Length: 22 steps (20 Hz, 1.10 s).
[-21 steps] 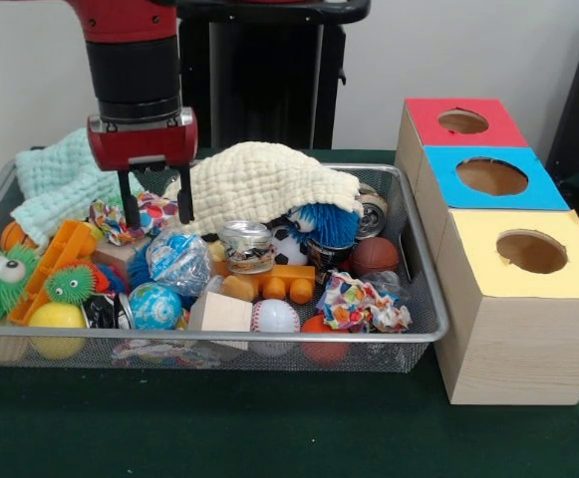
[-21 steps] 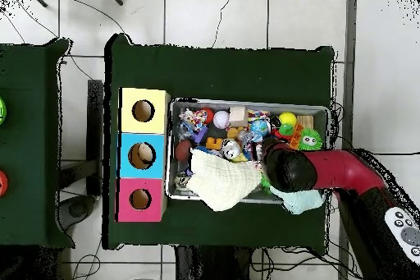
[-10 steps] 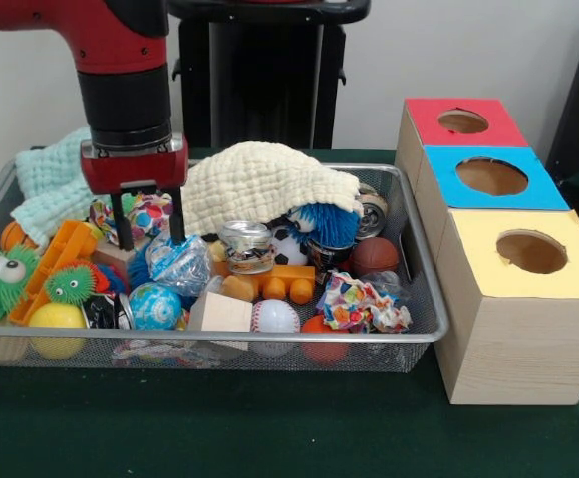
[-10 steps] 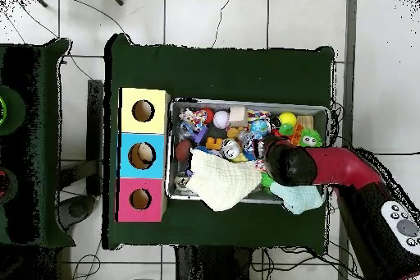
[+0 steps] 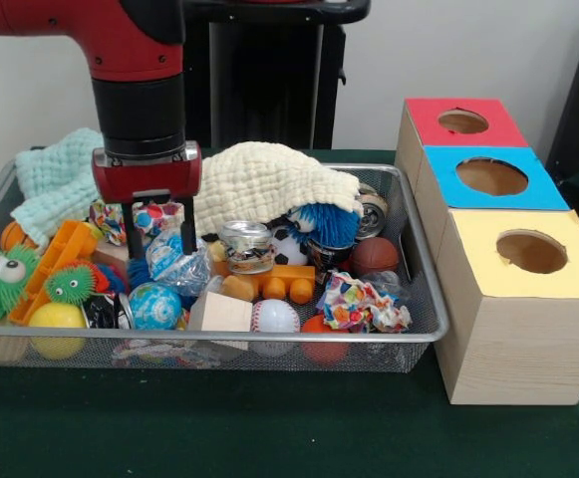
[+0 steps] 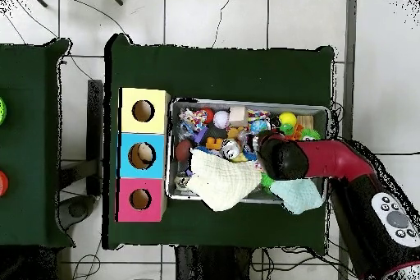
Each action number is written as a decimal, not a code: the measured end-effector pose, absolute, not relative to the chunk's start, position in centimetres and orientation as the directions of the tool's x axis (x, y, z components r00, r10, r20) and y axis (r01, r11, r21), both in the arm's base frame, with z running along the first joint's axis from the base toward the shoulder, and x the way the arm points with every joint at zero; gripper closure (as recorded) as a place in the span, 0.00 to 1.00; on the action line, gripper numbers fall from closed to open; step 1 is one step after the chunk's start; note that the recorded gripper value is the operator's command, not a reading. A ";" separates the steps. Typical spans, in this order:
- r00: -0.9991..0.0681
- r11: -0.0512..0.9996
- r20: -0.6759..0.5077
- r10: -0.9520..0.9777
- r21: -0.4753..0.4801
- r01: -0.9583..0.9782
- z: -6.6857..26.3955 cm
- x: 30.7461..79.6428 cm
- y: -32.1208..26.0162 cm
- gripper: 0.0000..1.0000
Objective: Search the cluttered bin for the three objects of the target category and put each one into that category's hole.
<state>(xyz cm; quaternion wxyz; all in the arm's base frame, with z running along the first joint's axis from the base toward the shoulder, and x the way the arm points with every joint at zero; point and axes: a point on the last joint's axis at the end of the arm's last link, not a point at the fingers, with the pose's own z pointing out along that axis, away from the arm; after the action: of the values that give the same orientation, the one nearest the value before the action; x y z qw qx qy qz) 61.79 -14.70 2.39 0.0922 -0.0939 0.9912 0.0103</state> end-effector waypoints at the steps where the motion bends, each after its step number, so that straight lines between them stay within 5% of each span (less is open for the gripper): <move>1: -0.964 0.981 -0.185 -0.189 0.000 -0.193 2.5 61.9 -14.5 0.00; 22: -0.959 0.975 -0.176 -0.222 -0.040 -0.218 3.4 62.1 -13.6 0.00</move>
<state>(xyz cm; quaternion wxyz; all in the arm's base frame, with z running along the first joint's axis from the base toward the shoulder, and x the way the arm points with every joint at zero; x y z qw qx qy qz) 62.08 -13.64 3.38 0.0901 -0.1113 0.9896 -0.0101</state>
